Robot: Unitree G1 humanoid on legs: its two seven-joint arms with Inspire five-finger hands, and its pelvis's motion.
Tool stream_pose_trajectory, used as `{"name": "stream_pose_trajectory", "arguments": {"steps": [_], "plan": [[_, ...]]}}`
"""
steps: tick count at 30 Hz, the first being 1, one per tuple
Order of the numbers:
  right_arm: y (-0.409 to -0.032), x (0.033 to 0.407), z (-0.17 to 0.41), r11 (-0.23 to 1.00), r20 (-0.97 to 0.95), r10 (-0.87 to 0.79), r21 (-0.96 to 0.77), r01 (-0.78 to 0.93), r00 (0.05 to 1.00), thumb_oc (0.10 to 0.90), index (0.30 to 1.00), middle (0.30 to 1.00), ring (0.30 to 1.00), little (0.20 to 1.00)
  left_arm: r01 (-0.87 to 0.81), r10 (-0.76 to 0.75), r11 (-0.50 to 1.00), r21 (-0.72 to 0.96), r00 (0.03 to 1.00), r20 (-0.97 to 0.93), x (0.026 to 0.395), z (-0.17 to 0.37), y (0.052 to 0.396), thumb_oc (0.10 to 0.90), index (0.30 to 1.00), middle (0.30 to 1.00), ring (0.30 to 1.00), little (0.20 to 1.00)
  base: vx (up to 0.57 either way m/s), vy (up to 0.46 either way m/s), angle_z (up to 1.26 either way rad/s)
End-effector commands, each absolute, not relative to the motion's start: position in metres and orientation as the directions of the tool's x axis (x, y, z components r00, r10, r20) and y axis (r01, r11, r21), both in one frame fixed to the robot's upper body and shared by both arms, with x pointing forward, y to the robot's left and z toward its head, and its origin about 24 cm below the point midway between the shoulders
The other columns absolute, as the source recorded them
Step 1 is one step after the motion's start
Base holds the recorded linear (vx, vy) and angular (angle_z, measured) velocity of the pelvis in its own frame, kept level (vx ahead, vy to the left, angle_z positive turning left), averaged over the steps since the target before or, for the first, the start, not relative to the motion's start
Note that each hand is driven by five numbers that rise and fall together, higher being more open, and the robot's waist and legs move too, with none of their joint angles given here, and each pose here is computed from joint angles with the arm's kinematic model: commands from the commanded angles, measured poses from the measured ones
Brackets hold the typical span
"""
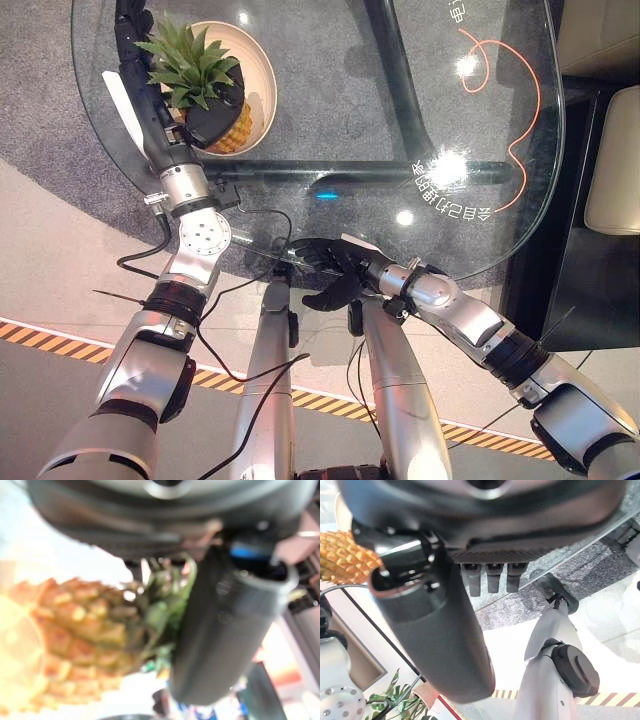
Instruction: Pick up the fruit to the plate
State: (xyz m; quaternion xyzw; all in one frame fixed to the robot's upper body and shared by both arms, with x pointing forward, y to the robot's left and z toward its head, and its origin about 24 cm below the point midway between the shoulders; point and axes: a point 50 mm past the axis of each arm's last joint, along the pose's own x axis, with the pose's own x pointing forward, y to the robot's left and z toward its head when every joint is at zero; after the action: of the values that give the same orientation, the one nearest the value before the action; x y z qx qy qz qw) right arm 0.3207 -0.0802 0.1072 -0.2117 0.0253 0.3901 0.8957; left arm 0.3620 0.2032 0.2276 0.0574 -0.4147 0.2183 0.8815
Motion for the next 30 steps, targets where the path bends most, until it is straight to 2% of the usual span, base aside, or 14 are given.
{"name": "stream_pose_trajectory", "arguments": {"steps": [1, 15, 30], "plan": [[-0.053, 0.295, 0.124, 0.551, -0.044, 0.805, -0.316, -0.772, 0.592, 0.8, 0.9, 0.9, 0.9, 0.9, -0.409, 0.356, 0.902, -0.14, 0.52, 0.776, 0.355, 0.236, 0.217, 0.8, 0.9, 0.9, 0.9, 0.9, -0.01, -0.031, 0.01], [-0.055, 0.293, 0.123, 0.552, -0.034, 0.804, -0.327, -0.767, 0.593, 0.8, 0.9, 0.9, 0.9, 0.9, -0.361, 0.323, 0.927, -0.106, 0.619, 0.716, 0.357, 0.216, 0.218, 0.8, 0.9, 0.9, 0.9, 0.9, 0.0, -0.006, 0.01], [-0.056, 0.289, 0.119, 0.564, -0.022, 0.799, -0.322, -0.761, 0.601, 0.8, 0.9, 0.9, 0.9, 0.9, -0.377, 0.369, 0.919, -0.116, 0.718, 0.59, 0.352, 0.175, 0.228, 0.8, 0.9, 0.9, 0.9, 0.9, 0.0, 0.0, 0.0]]}}
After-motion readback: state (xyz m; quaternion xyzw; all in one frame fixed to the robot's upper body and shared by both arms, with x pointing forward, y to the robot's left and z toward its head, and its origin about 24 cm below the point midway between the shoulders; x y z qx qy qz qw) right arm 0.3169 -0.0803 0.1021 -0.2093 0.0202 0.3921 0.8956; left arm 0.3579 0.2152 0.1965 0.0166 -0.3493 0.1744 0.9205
